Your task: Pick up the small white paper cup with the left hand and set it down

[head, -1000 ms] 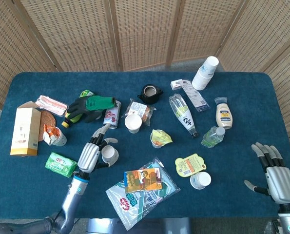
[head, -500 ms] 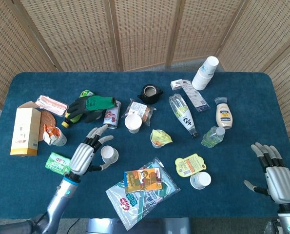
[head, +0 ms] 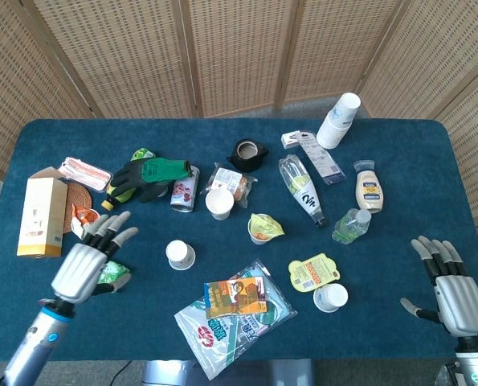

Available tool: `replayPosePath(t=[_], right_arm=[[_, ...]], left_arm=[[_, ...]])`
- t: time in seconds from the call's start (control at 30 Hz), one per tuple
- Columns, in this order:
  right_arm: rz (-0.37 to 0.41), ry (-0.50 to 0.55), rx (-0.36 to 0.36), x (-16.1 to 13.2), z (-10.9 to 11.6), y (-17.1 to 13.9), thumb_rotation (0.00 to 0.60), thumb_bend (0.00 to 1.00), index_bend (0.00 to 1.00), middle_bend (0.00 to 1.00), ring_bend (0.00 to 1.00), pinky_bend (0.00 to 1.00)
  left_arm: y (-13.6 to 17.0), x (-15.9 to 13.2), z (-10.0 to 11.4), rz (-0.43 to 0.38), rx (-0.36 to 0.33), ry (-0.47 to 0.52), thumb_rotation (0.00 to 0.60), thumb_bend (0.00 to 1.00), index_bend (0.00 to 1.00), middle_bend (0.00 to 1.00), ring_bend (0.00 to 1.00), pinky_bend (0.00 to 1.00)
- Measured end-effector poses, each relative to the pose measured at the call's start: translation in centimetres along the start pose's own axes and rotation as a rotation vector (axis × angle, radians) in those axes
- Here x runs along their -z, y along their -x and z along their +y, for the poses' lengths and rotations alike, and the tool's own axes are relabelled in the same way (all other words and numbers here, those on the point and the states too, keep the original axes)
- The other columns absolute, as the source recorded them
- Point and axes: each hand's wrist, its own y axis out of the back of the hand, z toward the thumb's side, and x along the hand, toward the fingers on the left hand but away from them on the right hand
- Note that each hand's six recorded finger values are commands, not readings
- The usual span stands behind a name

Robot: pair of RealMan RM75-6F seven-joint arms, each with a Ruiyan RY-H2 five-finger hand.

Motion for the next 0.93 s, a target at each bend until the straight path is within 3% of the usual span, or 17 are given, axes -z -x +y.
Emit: replayPosePath(t=[0.43, 0.93], right_arm=[[0.0, -0.021, -0.004, -0.2, -0.3, 0.0, 0.6, 0.14, 0.0, 0.0, 0.0, 0.0], [0.004, -0.039, -0.006, -0.6, -0.7, 0.3, 0.6, 0.14, 0.0, 0.0, 0.0, 0.0]], left_arm=[[7.4, 7.4, 2.2, 0.287, -0.013, -0.111, 0.6, 0.27, 0.13, 0.0, 0.0, 0.0], [9.1, 9.0, 5.2, 0.338, -0.047, -0.038, 0.6, 0.27, 0.12, 0.0, 0.0, 0.0]])
